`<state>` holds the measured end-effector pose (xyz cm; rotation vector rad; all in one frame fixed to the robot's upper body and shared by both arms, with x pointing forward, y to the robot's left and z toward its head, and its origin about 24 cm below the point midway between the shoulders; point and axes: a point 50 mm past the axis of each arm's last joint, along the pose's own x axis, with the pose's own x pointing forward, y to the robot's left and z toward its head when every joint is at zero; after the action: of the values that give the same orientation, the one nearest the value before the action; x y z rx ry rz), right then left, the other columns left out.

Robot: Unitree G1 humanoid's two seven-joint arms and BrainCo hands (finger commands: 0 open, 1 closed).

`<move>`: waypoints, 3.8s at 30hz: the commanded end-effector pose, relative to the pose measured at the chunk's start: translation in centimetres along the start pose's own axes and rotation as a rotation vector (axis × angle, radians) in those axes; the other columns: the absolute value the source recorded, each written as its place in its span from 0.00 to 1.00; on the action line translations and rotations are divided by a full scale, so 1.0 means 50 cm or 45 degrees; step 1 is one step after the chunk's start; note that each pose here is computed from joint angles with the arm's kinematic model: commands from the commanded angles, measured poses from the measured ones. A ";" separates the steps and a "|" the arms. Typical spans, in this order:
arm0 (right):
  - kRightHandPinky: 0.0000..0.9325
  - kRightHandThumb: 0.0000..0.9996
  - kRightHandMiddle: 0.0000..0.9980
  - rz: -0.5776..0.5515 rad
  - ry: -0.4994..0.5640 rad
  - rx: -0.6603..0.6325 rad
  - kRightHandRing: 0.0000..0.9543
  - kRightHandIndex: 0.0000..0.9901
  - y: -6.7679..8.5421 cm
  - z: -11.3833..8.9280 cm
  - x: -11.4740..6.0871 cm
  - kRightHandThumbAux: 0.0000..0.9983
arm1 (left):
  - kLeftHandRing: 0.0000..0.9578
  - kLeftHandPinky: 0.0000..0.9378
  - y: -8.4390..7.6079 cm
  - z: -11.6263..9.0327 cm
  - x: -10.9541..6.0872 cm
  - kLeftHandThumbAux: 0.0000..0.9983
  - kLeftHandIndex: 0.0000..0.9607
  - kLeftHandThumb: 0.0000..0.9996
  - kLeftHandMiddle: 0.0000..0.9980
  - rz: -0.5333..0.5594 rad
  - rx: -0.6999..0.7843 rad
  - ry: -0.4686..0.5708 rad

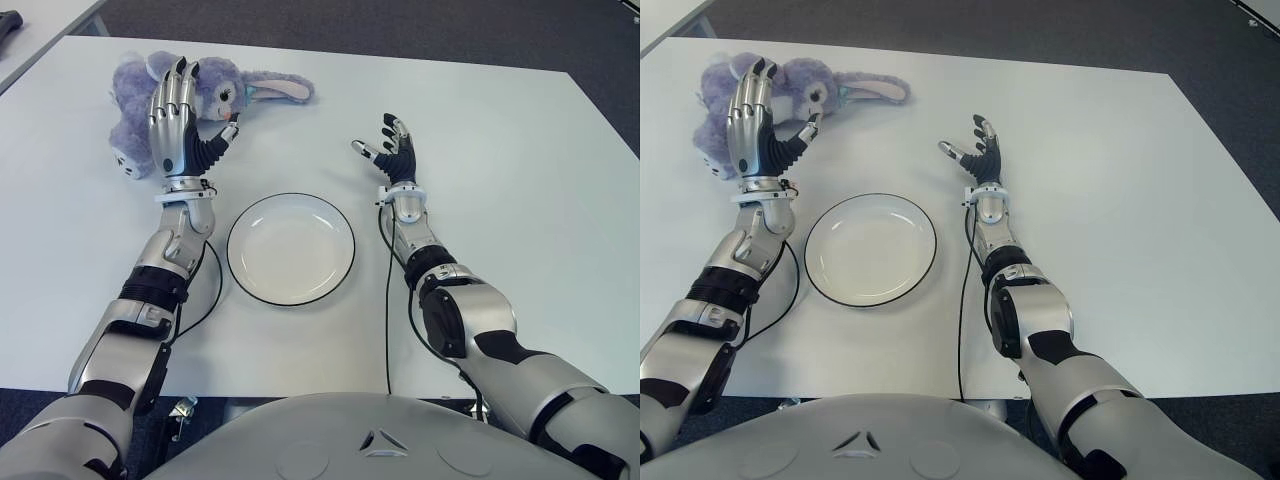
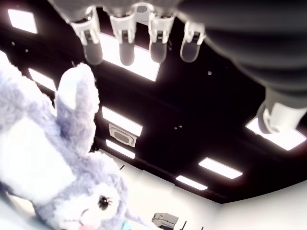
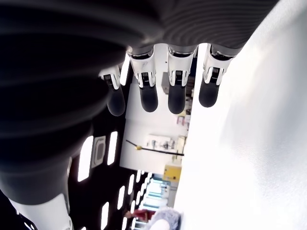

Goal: Put the doll into the plate.

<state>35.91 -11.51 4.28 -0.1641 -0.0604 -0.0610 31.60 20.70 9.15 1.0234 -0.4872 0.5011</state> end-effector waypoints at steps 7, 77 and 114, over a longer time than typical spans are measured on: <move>0.11 0.04 0.11 0.028 0.607 -0.042 0.11 0.12 0.006 -0.209 -0.162 0.77 | 0.08 0.00 -0.005 -0.014 -0.007 0.39 0.00 0.30 0.04 -0.042 0.137 -0.029; 0.13 0.04 0.13 0.037 0.617 -0.044 0.12 0.12 0.008 -0.208 -0.160 0.76 | 0.01 0.00 0.021 -0.024 0.132 0.40 0.00 0.35 0.03 -0.179 0.525 -0.157; 0.13 0.03 0.13 0.034 0.609 -0.038 0.12 0.12 0.007 -0.207 -0.159 0.76 | 0.03 0.00 0.020 -0.026 0.150 0.42 0.00 0.33 0.05 -0.200 0.561 -0.152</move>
<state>35.92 -11.50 4.29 -0.1643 -0.0612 -0.0650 36.66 23.39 13.76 1.4698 -0.4500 0.4606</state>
